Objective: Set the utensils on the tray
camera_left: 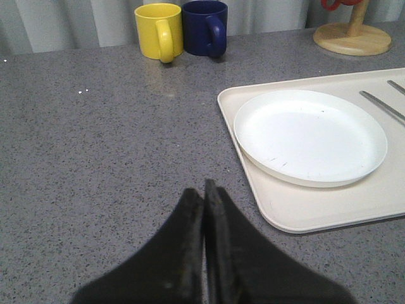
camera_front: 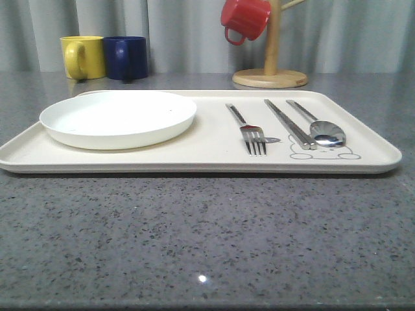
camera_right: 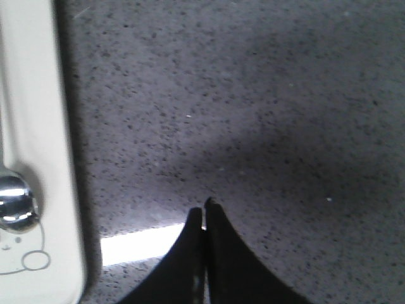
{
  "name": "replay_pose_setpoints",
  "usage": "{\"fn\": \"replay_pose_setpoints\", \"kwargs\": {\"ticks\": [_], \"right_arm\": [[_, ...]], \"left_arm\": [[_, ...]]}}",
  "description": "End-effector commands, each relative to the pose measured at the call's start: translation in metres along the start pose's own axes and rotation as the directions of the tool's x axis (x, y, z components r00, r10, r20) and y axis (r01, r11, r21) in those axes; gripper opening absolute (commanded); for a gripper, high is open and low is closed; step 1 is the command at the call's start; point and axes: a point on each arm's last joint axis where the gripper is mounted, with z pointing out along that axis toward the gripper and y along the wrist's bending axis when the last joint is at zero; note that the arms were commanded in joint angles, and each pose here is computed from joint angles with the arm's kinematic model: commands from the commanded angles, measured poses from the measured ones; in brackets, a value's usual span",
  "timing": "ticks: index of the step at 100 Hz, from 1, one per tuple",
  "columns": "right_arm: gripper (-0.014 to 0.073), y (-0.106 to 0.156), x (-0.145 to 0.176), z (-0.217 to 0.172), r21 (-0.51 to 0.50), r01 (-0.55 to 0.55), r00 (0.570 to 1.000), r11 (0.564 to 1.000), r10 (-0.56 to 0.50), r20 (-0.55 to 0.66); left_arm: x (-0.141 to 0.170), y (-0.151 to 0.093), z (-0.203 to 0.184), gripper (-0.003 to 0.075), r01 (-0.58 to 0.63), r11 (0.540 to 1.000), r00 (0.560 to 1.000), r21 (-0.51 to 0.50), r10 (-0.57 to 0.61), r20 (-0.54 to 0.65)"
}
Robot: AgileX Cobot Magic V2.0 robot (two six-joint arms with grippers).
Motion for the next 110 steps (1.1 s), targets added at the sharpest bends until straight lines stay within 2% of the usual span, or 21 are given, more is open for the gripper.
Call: {"fn": "replay_pose_setpoints", "kwargs": {"ticks": [1,12,18,32,48,53,62,68,75,93,110], "right_arm": [[-0.0061,-0.012,0.003,-0.022,-0.003,-0.016,0.99,1.0,0.016,0.137],[-0.0061,-0.025,0.02,-0.029,0.005,-0.038,0.979,0.999,0.036,0.201],[-0.0061,-0.028,0.03,-0.033,0.005,-0.015,0.968,1.0,0.013,0.252],[-0.0061,-0.032,0.055,-0.046,0.004,0.053,0.914,0.999,-0.05,0.403],[-0.0061,-0.039,0.087,-0.063,0.027,0.106,0.793,0.994,-0.101,0.6],[-0.0061,-0.042,0.097,-0.065,0.031,0.115,0.762,0.993,-0.108,0.639],[-0.0061,-0.045,0.117,-0.073,0.027,0.127,0.676,0.991,-0.106,0.73],[-0.0061,-0.047,0.129,-0.073,0.037,0.136,0.638,0.99,-0.116,0.761],[-0.0058,-0.05,0.14,-0.074,0.056,0.146,0.606,0.988,-0.134,0.784],[-0.0057,-0.055,0.164,-0.071,0.061,0.156,0.558,0.986,-0.139,0.818],[-0.0057,-0.058,0.183,-0.064,0.053,0.168,0.461,0.984,-0.126,0.879]], "left_arm": [[-0.013,0.0,-0.003,-0.0019,0.013,1.0,0.996,0.004,-0.014,0.086],[-0.013,0.0,-0.003,-0.0019,0.013,1.0,0.996,0.004,-0.014,0.086],[-0.013,0.0,-0.003,-0.0019,0.013,1.0,0.996,0.004,-0.014,0.086],[-0.013,0.0,-0.003,-0.0019,0.013,1.0,0.996,0.004,-0.014,0.086],[-0.013,0.0,-0.003,-0.0019,0.013,1.0,0.996,0.004,-0.014,0.086],[-0.013,0.0,-0.003,-0.0019,0.013,1.0,0.996,0.004,-0.014,0.086],[-0.013,0.0,-0.003,-0.0019,0.013,1.0,0.996,0.004,-0.014,0.086],[-0.013,0.0,-0.003,-0.0019,0.013,1.0,0.996,0.004,-0.014,0.086],[-0.013,0.0,-0.003,-0.0019,0.013,1.0,0.996,0.004,-0.014,0.086],[-0.013,0.0,-0.003,-0.0019,0.013,1.0,0.996,0.004,-0.014,0.086],[-0.013,0.0,-0.003,-0.0019,0.013,1.0,0.996,0.004,-0.014,0.086]]}}
